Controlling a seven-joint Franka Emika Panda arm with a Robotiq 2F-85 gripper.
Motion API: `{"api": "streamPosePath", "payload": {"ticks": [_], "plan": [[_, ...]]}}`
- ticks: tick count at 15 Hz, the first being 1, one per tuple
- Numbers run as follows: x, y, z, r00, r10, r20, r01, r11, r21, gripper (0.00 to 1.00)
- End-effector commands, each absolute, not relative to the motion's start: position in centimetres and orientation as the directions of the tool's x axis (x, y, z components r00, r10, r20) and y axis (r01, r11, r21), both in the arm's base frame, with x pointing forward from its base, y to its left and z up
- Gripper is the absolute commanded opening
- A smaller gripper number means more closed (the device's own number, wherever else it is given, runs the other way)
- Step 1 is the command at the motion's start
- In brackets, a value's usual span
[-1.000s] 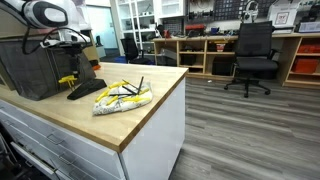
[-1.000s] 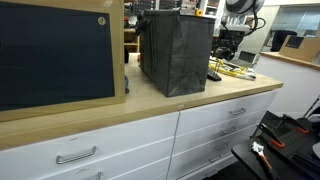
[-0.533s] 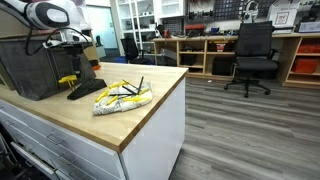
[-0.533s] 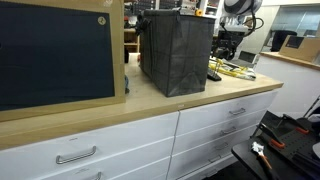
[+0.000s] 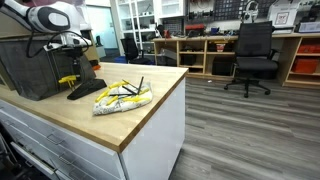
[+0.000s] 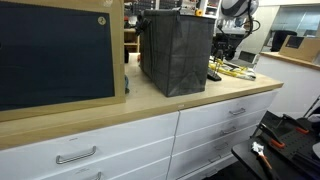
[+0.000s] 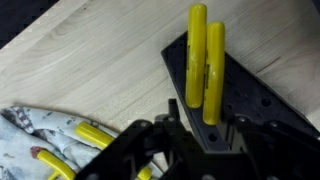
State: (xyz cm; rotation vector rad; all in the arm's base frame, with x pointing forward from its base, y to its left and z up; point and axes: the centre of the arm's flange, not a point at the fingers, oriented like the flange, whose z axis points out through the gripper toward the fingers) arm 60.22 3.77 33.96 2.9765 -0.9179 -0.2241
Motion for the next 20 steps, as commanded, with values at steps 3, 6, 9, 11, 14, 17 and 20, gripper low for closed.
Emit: {"api": "streamPosePath", "payload": {"ticks": [3,6,9,11,14,17,20], "plan": [[60.7,4.4,35.4,0.839,-0.534,-0.1,-0.533,-0.845,0.043,0.01],[60.4,4.6,36.4,0.852,-0.517,-0.085,-0.516,-0.856,0.034,0.04],[59.7,4.9,38.5,0.87,-0.489,-0.065,-0.49,-0.872,0.012,0.04],[59.3,5.0,40.1,0.876,-0.48,-0.055,-0.481,-0.877,-0.009,0.04],[58.8,4.9,43.1,0.874,-0.485,-0.032,-0.486,-0.874,-0.033,0.04],[58.3,4.4,46.5,0.868,-0.497,0.023,-0.494,-0.867,-0.069,0.04],[57.9,3.7,49.4,0.857,-0.51,0.072,-0.503,-0.859,-0.094,0.04]]}}
